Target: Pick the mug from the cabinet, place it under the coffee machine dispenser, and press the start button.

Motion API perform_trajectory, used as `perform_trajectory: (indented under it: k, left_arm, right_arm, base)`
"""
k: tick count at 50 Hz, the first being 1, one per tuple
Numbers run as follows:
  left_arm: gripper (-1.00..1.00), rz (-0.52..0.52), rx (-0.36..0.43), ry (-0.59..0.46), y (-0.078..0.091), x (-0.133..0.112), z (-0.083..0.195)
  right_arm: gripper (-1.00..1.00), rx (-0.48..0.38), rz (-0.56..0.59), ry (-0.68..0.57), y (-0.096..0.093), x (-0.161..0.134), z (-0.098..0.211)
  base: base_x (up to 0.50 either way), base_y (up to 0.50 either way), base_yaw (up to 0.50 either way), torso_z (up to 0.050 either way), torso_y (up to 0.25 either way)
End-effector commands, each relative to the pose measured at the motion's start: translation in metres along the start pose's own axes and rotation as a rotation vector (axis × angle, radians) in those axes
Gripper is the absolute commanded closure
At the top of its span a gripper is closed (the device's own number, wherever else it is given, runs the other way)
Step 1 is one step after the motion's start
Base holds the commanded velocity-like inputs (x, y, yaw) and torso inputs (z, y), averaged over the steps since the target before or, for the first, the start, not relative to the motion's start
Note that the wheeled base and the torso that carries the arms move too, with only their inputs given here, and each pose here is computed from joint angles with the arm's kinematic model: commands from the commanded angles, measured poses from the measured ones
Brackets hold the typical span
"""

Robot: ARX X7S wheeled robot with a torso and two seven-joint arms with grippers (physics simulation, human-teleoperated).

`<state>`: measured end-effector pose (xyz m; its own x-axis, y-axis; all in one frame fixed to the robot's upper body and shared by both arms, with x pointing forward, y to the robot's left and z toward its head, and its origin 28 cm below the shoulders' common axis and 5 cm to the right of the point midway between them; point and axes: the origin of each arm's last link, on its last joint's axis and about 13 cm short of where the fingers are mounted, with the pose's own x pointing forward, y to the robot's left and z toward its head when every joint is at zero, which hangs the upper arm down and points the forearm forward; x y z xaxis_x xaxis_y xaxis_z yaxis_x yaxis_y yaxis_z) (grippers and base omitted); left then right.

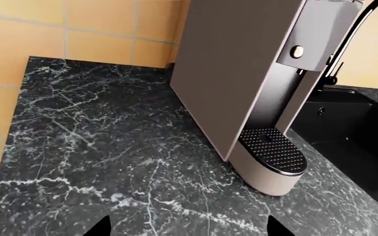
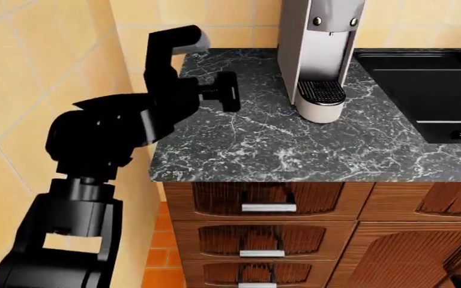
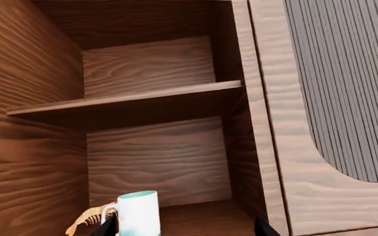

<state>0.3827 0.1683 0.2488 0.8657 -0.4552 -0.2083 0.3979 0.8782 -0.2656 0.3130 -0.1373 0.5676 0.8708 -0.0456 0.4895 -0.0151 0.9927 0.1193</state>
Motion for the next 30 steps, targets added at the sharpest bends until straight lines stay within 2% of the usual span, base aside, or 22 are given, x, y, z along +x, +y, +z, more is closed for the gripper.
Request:
perform_trajectory:
  k: [1,10,15,30]
  left_arm:
    - [-1.00,-0.018,-0.013,0.048,-0.0025,0.0013,-0.0012]
    - [-1.00,-0.018,-0.015,0.050,-0.0010,0.0011,0.0012]
    - [-1.00,-0.024,-0.015,0.054,-0.0015,0.0007,0.0013]
    - [-1.00,-0.021,-0.009,0.051,0.0001,0.0001,0.0009]
  right_arm:
    - [-1.00,-0.019,0.052,0.155,0.0120,-0.0001,-0.0077]
    - [-1.00,-0.113,0.028,0.130,0.0095,0.0013,-0.0075]
    - [-1.00,-0.147,0.029,0.122,0.0106,0.0019,-0.0077]
    - [-1.00,-0.153,0.023,0.112,0.0100,0.0020,-0.0066]
  base:
    - [0.00,0.00,0.00,0.000,0.000]
    - [0.00,0.00,0.00,0.000,0.000]
    - [0.15,0.46,0.00,0.000,0.000]
    - [0.15,0.46,0.00,0.000,0.000]
